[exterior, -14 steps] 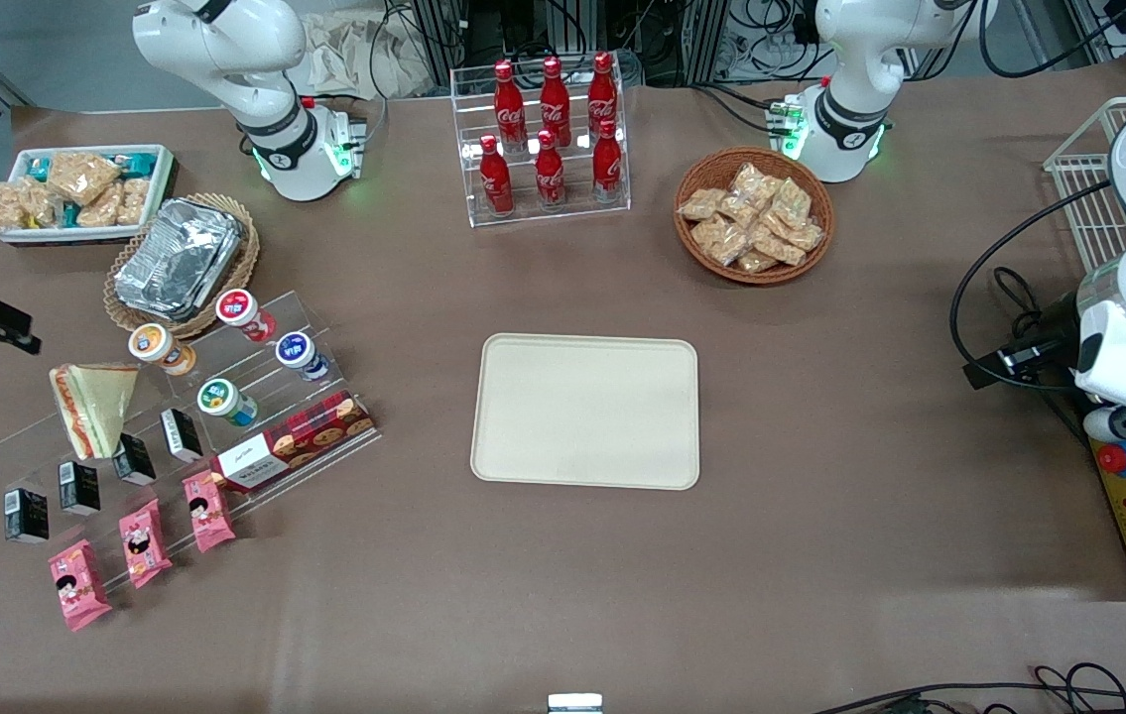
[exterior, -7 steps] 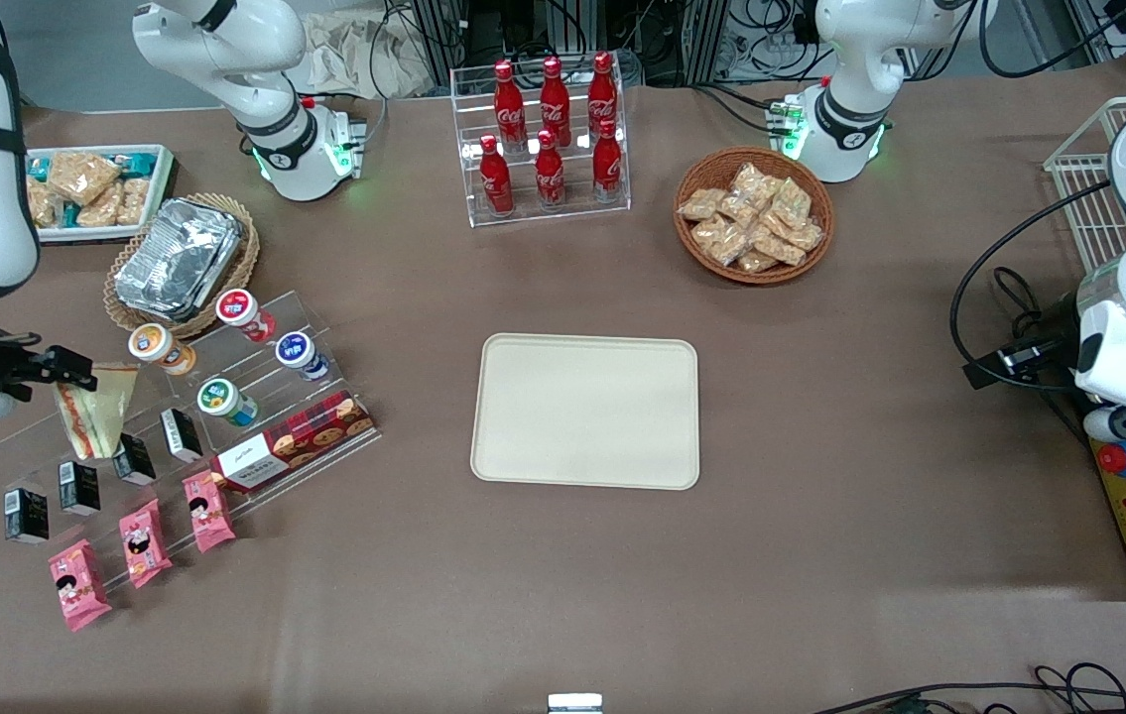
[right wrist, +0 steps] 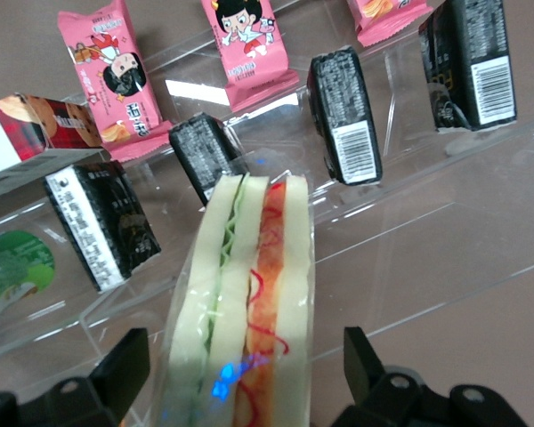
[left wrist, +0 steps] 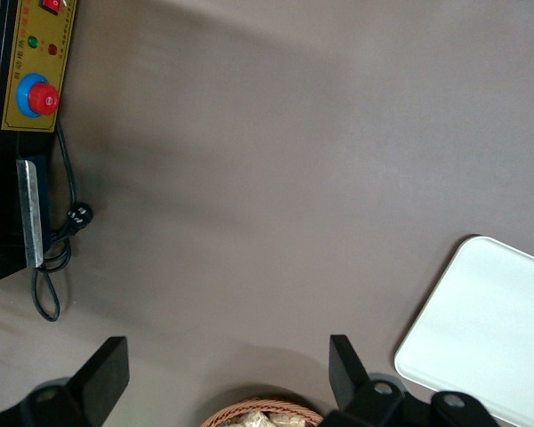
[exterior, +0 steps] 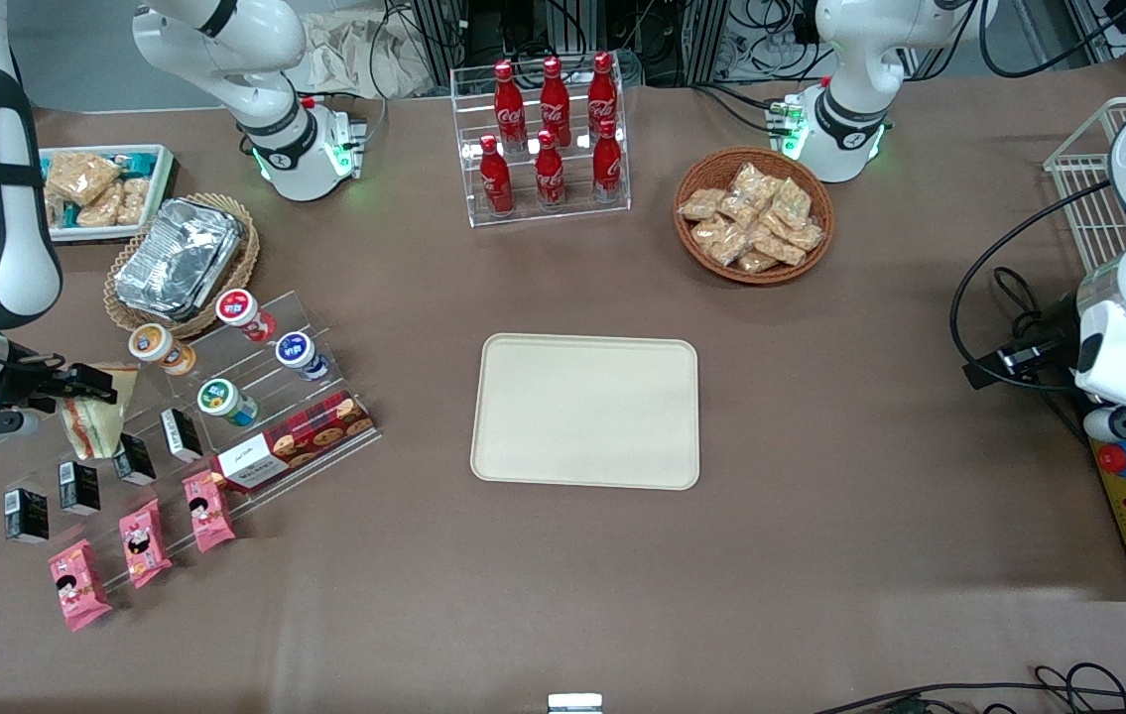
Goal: Place sandwich on tray
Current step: 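Lower the right gripper around the wrapped sandwich and close it, then lift the sandwich out of the rack with the right gripper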
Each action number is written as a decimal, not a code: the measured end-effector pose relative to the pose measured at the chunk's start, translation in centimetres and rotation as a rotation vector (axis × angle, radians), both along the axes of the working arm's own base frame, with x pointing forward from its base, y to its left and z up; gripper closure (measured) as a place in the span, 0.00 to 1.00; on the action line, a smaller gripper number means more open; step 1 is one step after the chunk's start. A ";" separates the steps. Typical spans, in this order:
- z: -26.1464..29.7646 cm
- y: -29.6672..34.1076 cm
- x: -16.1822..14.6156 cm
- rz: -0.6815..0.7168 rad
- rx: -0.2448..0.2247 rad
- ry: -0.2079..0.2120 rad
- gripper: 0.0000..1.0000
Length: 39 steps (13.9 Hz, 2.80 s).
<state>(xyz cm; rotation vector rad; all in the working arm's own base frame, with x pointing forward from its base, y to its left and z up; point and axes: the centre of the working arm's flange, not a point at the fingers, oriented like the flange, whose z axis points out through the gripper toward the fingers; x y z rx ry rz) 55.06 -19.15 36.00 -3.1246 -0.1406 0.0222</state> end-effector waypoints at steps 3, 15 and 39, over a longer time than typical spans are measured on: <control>-0.5 0.0 0.0 -0.020 0.012 0.004 0.04; -0.8 0.5 -0.3 -0.031 0.032 0.053 0.50; 14.5 22.5 7.0 0.435 -0.006 -0.060 0.74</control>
